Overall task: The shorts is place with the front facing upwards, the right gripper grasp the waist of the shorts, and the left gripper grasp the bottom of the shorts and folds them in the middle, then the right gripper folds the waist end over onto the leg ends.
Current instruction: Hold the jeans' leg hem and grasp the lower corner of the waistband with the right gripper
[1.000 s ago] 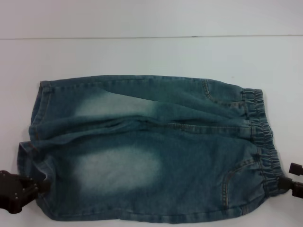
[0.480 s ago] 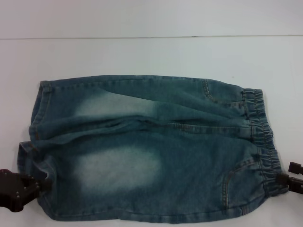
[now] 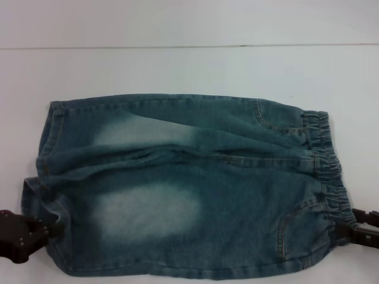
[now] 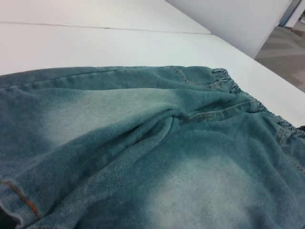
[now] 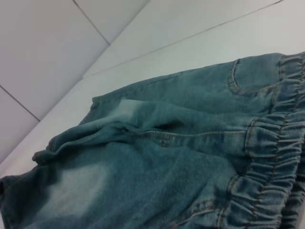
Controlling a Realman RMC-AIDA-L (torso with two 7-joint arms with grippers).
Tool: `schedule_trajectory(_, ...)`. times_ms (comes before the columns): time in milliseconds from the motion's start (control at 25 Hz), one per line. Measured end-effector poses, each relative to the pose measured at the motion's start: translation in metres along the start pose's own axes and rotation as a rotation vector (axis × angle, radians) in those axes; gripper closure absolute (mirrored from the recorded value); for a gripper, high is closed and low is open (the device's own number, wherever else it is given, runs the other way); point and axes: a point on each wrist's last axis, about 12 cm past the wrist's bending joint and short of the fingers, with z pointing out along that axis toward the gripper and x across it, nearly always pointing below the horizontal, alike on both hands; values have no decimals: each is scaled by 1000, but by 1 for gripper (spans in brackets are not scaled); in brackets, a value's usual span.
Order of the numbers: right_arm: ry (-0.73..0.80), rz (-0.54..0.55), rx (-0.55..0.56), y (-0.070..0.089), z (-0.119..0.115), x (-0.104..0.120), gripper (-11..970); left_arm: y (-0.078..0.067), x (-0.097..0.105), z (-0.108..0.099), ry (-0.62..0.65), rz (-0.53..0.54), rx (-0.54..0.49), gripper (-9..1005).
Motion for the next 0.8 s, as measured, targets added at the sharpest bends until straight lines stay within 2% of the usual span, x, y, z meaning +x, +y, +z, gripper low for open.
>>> schedule_trajectory(800, 20, -9, -63, 5, 5, -9, 144, -1, -2, 2, -1, 5, 11, 948)
